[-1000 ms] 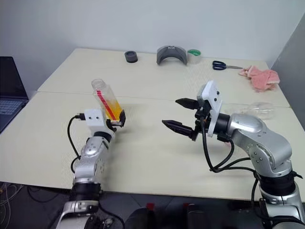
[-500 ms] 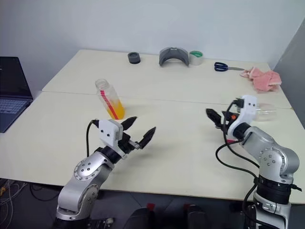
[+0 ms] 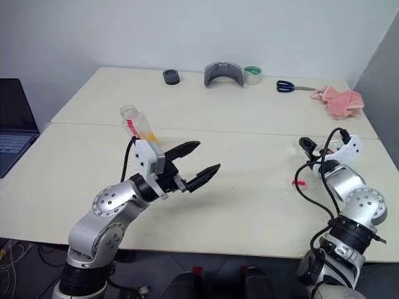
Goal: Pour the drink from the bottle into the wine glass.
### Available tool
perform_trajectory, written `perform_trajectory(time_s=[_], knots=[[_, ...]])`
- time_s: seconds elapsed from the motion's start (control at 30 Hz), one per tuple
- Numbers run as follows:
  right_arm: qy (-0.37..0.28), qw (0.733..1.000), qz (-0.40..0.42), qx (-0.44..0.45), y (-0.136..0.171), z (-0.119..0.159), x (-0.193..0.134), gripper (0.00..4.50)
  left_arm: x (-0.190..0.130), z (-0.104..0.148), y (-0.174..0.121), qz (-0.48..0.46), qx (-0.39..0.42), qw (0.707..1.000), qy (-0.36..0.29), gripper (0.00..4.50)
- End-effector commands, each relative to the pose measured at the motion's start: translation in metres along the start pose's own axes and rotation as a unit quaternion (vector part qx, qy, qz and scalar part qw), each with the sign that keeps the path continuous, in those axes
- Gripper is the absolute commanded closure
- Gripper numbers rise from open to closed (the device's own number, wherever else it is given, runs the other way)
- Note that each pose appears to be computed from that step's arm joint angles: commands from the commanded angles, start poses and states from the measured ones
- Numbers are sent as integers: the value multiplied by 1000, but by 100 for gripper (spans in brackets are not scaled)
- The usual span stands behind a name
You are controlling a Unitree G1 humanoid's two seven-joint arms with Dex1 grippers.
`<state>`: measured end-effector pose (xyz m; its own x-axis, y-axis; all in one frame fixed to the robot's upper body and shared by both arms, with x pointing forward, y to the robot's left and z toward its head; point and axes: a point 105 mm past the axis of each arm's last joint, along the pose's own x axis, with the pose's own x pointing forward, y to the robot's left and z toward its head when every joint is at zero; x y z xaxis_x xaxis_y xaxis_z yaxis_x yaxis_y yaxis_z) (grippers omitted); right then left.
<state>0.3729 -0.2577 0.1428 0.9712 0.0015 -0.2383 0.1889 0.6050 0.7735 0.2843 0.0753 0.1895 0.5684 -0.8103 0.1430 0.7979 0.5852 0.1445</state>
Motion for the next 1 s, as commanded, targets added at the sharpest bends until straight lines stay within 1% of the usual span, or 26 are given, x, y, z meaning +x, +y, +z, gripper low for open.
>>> perform_trajectory(time_s=[0.03,0.23,0.5,0.7,0.87,1.0], knots=[[-31,999,-1,37,0,14,6,0,4,11,-5,-28,7,999,-18,1],[-38,998,-13,54,-4,17,26,0,9,12,-3,-44,7,999,-15,1],[-62,994,-34,81,-11,19,49,0,10,5,-6,-69,-6,998,-2,1],[-72,991,-63,92,-25,19,61,0,11,5,-5,-71,-4,997,2,1],[-65,990,-64,107,-22,10,70,0,11,4,-4,-71,-2,997,7,1],[-55,988,-77,122,-25,-1,74,0,11,2,-1,-69,7,998,15,1]])
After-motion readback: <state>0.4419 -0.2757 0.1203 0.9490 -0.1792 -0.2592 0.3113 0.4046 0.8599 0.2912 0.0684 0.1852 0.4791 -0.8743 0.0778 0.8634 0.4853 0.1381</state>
